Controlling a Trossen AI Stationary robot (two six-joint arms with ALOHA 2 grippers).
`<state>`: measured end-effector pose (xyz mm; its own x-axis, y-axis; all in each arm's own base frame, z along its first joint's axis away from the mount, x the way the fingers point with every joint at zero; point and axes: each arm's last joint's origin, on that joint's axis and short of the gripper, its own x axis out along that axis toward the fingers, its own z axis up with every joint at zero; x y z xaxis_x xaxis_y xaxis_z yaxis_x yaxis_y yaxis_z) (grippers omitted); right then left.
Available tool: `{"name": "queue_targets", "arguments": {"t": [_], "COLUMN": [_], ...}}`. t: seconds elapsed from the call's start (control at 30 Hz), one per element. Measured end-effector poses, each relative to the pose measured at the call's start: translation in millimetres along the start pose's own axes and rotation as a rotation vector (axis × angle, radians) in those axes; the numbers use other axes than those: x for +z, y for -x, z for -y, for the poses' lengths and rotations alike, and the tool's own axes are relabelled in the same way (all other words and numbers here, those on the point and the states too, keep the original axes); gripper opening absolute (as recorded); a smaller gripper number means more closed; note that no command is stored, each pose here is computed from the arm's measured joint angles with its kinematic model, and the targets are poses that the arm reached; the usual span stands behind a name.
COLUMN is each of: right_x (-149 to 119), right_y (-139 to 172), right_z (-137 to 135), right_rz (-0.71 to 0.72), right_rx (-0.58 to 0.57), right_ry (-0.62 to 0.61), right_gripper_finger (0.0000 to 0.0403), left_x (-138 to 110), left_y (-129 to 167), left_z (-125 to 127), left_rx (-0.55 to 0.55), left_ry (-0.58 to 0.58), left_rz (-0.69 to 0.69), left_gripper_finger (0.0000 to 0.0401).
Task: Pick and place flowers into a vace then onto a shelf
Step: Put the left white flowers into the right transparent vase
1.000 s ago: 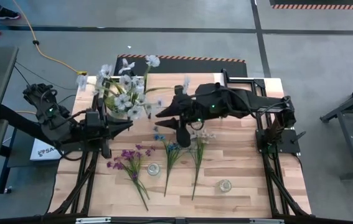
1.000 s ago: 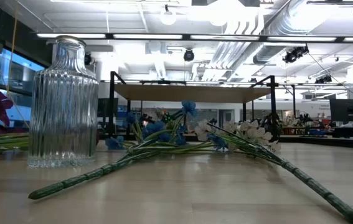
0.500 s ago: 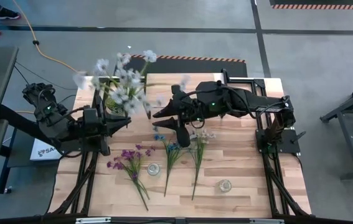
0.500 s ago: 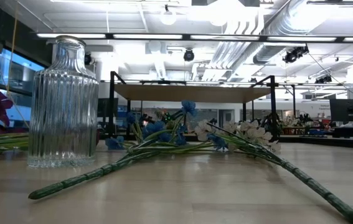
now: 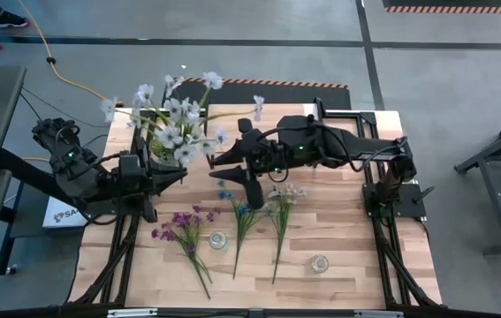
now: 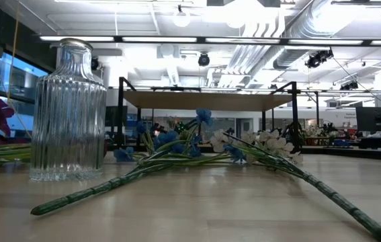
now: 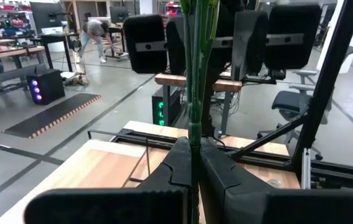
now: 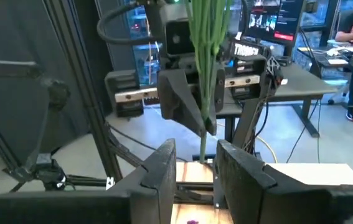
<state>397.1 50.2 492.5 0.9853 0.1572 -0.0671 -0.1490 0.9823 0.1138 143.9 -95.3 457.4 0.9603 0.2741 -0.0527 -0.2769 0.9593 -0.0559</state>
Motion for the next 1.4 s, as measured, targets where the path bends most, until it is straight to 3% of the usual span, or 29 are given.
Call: {"name": "queue_targets", "arguments": {"t": [0.4,1.2,1.4], "right_x": [0,-5,-5], "right_y": [-18,-30,-30], "right_z": [0,3,3], "right_rz": [0.122,0.163,0.16], "right_rx": [0.037,0.047,0.053], "right_ry": [0.005,-0.01,-0.009], "right_gripper_finger": [0.0108,0.0108,0.0134], "left_x": [-2,-3,-3], "left_y": [-6,-9,-9], "left_z": [9,13,13], "left_rx": [0.005,0.012,0.013], "left_ry": [-0.001,-0.001,-0.001], "left_rz": [0.002,0.003,0.003], "left_gripper_finger": [0.0042,0.0042,0.0042]}}
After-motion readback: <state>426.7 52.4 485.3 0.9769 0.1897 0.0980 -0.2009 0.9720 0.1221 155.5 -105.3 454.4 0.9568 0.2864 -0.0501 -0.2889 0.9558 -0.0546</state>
